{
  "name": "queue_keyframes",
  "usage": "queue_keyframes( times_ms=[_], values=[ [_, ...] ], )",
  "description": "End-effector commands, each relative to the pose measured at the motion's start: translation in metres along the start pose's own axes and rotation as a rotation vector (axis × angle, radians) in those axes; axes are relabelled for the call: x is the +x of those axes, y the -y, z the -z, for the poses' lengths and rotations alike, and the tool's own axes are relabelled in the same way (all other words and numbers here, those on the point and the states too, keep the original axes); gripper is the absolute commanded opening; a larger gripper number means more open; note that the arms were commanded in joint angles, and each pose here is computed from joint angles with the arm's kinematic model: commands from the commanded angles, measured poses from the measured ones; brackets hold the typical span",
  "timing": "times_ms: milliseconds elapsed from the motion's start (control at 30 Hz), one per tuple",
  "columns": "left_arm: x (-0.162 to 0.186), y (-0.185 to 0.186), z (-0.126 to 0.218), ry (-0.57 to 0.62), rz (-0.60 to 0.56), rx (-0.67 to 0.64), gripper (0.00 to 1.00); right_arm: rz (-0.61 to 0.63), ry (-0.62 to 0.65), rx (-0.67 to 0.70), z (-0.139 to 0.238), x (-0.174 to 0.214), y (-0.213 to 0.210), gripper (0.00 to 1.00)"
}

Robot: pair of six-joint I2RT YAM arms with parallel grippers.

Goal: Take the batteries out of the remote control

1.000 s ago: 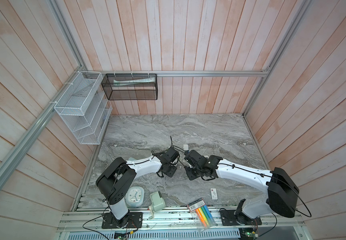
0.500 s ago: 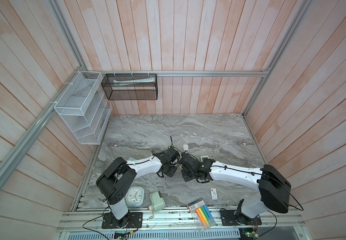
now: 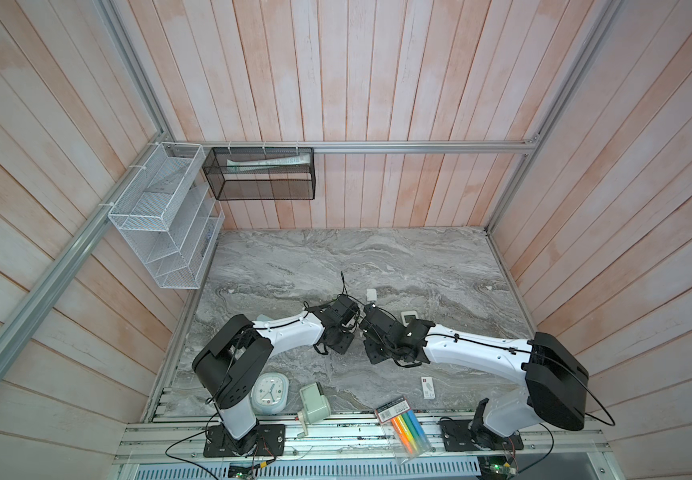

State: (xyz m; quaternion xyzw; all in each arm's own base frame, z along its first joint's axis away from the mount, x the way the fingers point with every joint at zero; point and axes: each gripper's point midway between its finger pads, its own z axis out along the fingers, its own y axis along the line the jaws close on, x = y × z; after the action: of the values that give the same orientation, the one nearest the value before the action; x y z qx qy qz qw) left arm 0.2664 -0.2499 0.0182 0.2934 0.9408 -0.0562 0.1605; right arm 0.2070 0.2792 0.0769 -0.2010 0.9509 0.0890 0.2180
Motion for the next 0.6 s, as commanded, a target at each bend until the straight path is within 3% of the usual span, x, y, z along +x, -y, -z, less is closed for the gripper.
queue_keyframes(
  times_ms=[0, 567],
  values=[
    [0.028, 0.008, -0.016, -0.109, 0.0, 0.036, 0.57, 0.016, 0.02, -0.007, 0.006, -0.001, 0.0, 0.0],
    [0.033, 0.007, -0.013, -0.125, -0.004, 0.031, 0.57, 0.005, 0.076, 0.019, 0.014, -0.011, 0.012, 0.0]
  ],
)
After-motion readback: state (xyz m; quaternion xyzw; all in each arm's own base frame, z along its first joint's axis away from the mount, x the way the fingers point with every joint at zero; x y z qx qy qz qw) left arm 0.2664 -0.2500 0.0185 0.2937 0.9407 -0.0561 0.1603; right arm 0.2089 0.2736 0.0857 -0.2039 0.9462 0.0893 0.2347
